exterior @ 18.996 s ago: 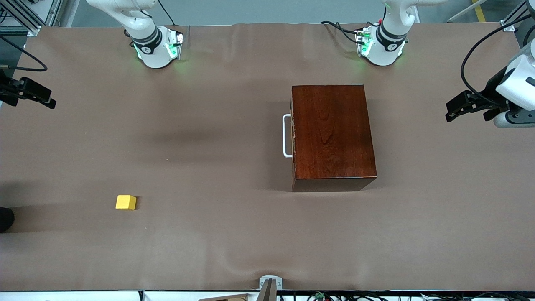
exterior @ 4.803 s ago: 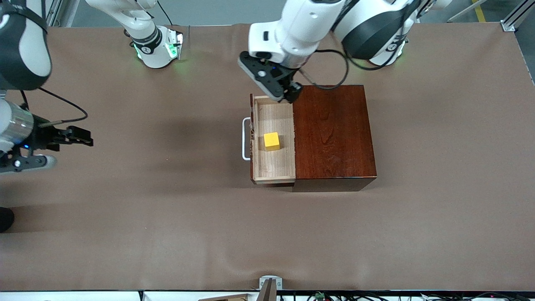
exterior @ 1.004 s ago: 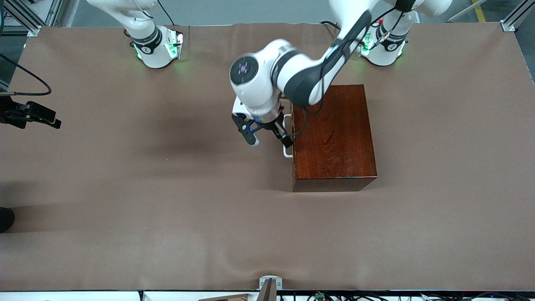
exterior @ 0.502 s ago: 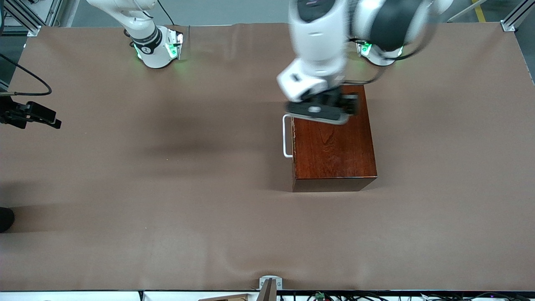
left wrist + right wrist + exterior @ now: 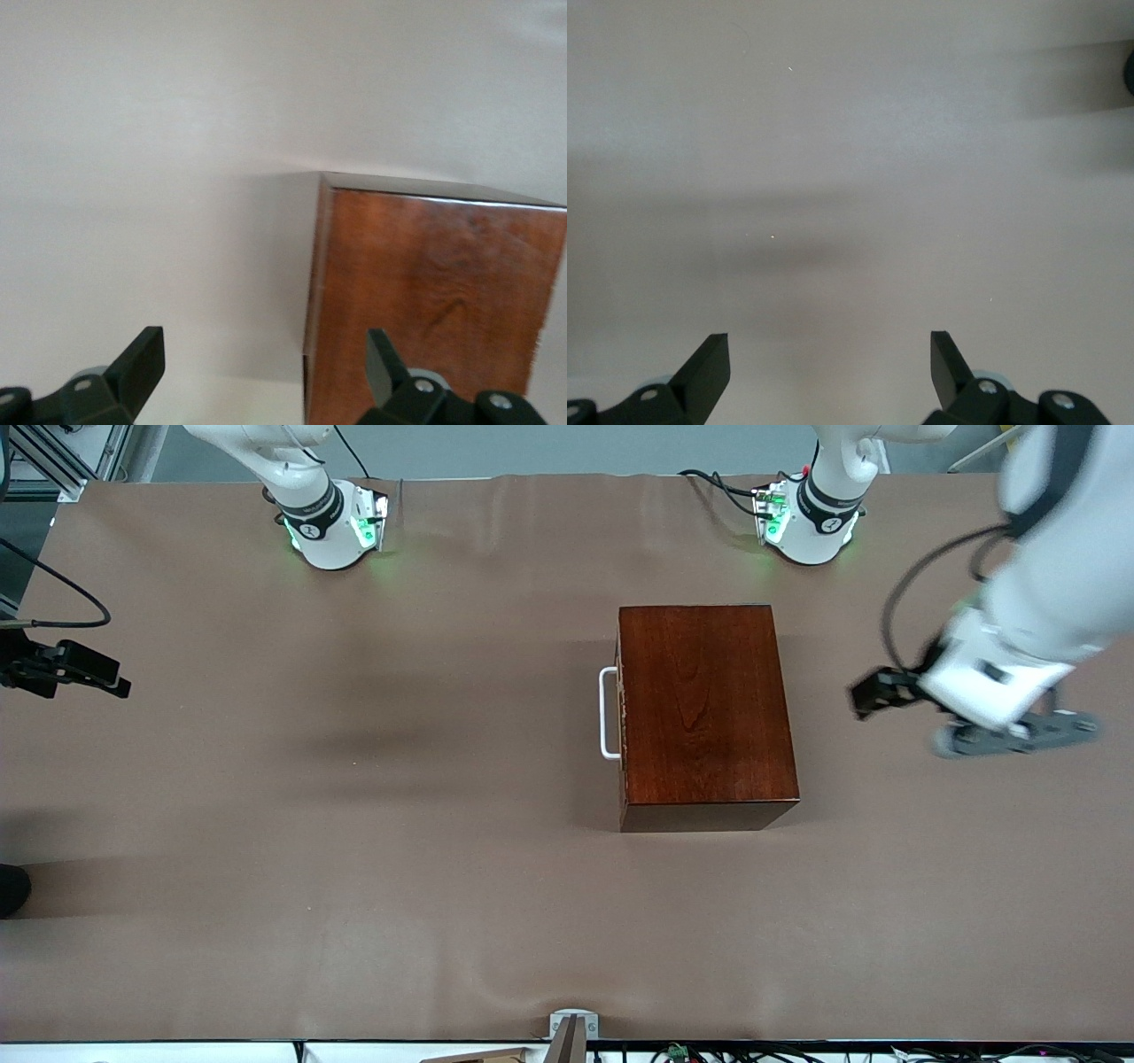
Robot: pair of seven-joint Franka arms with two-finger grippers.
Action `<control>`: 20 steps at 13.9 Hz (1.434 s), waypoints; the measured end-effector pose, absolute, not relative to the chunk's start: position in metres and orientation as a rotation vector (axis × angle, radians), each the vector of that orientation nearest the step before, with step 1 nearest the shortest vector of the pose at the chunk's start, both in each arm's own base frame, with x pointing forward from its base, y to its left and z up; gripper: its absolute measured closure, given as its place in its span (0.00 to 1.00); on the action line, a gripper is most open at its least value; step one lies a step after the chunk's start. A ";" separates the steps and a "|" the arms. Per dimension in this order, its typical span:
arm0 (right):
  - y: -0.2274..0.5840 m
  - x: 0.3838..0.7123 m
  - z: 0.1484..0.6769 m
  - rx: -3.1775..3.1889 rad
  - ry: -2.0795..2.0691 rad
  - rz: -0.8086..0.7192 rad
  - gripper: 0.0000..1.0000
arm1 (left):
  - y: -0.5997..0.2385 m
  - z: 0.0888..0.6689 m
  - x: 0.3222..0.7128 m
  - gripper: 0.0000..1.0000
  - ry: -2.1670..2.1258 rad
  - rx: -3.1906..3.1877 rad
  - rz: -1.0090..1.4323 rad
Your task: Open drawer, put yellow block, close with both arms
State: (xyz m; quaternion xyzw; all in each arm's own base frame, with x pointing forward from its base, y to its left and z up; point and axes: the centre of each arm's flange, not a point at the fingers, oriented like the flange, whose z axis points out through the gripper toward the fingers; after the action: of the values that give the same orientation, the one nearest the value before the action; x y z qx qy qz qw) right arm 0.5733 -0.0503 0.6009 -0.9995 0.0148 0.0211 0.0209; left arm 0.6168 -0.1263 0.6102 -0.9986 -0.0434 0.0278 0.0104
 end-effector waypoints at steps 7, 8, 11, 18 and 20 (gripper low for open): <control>-0.050 0.573 0.601 -3.099 0.045 0.066 0.00 | -0.049 0.593 0.604 0.00 0.019 -3.189 0.041; -0.050 0.573 0.601 -3.099 0.046 0.066 0.00 | -0.051 0.595 0.598 0.00 0.025 -3.190 0.034; -0.050 0.573 0.601 -3.099 0.045 0.066 0.00 | -0.057 0.599 0.591 0.00 0.045 -3.192 0.028; -0.050 0.573 0.601 -3.099 0.045 0.066 0.00 | -0.056 0.594 0.590 0.00 0.044 -3.180 0.044; -0.050 0.573 0.601 -3.099 0.044 0.069 0.00 | -0.056 0.594 0.590 0.00 0.044 -3.180 0.044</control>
State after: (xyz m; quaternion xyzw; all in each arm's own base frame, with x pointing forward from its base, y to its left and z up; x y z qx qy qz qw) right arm 0.5731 -0.0497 0.6006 -0.9994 0.0142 0.0223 0.0210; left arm 0.5902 -0.0563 0.5941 -0.9996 0.0137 0.0139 -0.0193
